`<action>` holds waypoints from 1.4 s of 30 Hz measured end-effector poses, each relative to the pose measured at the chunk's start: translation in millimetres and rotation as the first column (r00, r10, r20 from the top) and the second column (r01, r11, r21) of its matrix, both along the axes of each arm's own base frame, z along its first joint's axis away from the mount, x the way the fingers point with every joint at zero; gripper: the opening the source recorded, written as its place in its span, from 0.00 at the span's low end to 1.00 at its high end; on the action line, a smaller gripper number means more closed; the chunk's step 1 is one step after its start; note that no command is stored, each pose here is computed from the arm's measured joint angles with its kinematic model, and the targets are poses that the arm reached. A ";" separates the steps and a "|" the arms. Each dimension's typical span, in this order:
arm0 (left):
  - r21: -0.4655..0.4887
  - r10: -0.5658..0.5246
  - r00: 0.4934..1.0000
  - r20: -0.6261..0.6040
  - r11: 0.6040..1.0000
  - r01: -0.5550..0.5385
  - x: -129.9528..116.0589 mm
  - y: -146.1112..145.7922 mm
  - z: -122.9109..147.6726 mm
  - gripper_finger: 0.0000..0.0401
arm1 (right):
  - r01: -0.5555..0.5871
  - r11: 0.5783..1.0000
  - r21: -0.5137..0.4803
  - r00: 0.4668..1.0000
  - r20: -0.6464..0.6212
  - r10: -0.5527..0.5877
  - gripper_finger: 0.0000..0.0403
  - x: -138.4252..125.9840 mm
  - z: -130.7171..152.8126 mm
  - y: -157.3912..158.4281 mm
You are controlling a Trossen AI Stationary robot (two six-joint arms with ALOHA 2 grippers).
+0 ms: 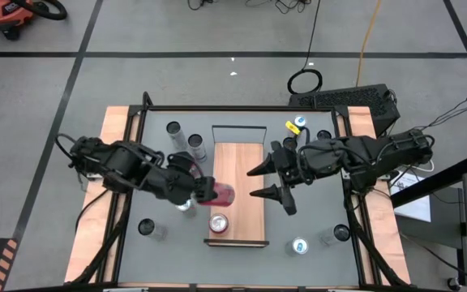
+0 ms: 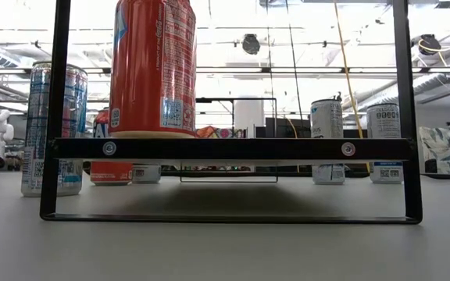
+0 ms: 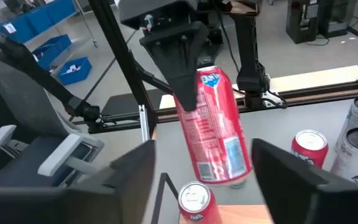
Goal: Sort soda cans
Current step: Put the bottom red soda can on the shelf and align it with the other red soda can
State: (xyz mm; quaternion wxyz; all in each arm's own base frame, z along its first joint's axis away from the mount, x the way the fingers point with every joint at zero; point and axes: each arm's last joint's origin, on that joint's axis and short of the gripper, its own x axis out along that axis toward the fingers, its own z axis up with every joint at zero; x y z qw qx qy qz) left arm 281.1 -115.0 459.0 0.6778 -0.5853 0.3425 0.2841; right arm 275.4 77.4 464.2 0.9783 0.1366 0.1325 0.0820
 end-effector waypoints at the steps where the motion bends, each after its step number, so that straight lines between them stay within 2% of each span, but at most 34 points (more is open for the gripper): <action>1: 0.006 0.007 1.000 0.001 1.000 -0.007 3.8 2.3 -1.4 0.71 | 0.000 1.000 -0.001 1.000 -0.002 0.000 0.66 0.3 -0.4 0.1; 5: 0.015 0.003 0.999 0.047 1.000 -0.003 16.2 4.3 -2.6 0.71 | -0.007 1.000 -0.023 1.000 0.000 0.007 0.80 1.4 -1.1 0.3; 9: 0.024 -0.009 0.995 0.104 1.000 0.007 29.7 6.3 -3.2 0.71 | -0.024 0.998 -0.059 1.000 -0.005 0.024 0.88 6.5 -4.2 -2.6; 17: 0.040 -0.021 0.988 0.152 0.999 0.015 50.6 7.7 -9.3 0.71 | -0.064 0.994 -0.088 0.989 -0.137 0.052 0.90 27.7 -29.0 -4.0; 22: 0.026 -0.041 0.986 0.162 0.999 0.037 57.4 6.4 -11.9 0.71 | -0.095 0.990 -0.107 0.981 -0.177 0.075 0.90 39.5 -40.8 -1.3; 28: 0.020 -0.061 0.985 0.162 0.998 0.058 59.9 5.0 -13.3 0.71 | -0.118 0.982 -0.149 0.977 -0.194 0.089 0.85 47.6 -48.6 0.1; 36: 0.024 -0.062 0.985 0.159 0.998 0.059 60.5 5.1 -14.1 0.71 | -0.145 0.979 -0.146 0.974 -0.193 0.115 0.67 47.0 -48.3 0.6; 42: 0.112 -0.098 0.978 0.185 0.991 0.078 61.3 3.6 -12.4 0.80 | -0.156 0.979 -0.129 0.971 -0.201 0.128 0.64 45.4 -47.9 0.3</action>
